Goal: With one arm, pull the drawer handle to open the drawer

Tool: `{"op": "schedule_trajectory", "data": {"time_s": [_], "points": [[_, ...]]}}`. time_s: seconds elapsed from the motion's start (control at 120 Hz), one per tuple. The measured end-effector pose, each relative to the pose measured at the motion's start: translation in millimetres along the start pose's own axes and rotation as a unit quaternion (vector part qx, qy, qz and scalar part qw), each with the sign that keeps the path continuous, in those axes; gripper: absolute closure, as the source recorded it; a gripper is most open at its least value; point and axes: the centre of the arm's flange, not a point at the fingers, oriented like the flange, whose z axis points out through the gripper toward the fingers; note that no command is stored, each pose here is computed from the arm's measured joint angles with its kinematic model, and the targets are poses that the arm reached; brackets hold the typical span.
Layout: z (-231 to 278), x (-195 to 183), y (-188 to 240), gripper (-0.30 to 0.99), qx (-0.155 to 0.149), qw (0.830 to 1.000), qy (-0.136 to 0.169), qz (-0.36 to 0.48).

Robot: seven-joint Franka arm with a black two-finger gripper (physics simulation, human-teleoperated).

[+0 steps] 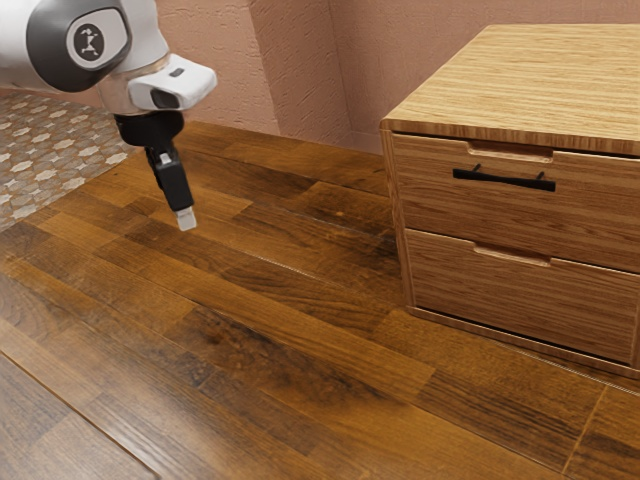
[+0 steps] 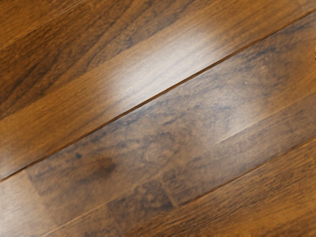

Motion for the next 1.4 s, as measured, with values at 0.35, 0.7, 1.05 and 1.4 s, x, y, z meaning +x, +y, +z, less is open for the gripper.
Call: {"op": "schedule_trajectory", "data": {"time_s": [0.35,0.7,1.05,1.4], "points": [[-142,-47,62,0.0,0.034,0.979,0.168,0.111],[-94,61,115,0.0,0.052,0.924,0.142,0.352],[-50,45,191,0.0,0.113,0.852,0.124,0.497],[-36,89,188,0.0,0.174,0.803,0.152,0.55]]}}
